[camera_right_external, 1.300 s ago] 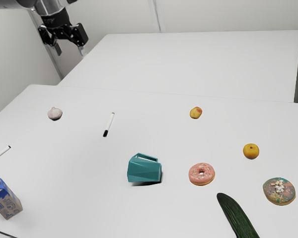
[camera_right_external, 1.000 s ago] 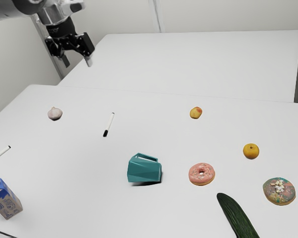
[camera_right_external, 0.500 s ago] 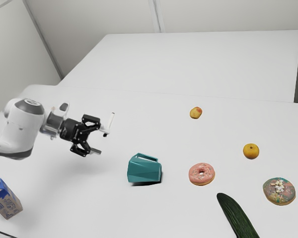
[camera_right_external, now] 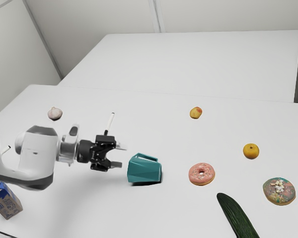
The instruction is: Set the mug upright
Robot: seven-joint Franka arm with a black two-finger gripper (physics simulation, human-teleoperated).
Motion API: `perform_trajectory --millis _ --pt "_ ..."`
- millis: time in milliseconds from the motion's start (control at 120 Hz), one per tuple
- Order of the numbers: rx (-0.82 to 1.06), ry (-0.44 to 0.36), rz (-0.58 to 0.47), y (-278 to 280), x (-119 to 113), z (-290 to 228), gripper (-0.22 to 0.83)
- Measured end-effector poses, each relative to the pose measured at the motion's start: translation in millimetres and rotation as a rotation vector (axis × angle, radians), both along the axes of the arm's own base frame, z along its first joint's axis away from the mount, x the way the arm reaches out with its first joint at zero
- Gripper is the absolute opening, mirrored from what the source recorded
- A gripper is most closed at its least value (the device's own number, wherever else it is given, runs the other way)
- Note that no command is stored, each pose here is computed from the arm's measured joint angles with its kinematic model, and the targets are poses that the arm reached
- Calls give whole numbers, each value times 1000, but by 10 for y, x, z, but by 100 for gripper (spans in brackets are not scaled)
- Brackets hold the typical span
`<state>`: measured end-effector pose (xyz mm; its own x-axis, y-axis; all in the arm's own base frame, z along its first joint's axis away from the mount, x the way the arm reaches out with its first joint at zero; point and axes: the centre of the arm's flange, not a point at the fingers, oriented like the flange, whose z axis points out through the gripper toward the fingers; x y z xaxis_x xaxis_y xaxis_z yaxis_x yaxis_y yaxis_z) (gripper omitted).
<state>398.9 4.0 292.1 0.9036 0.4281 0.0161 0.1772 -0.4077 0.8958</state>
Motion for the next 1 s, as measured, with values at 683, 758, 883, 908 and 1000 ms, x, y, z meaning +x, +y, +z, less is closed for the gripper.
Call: perform_trajectory --millis 683,758,883,908,1000 --pt "-11 -101 19 -446 -159 -178 59" --pt "-10 -113 23 -447 -133 -159 59" --pt "-1 -141 41 -397 11 -82 59" --pt "-1 -140 47 -389 22 -89 59" --pt "1 -125 63 -383 31 -151 59"
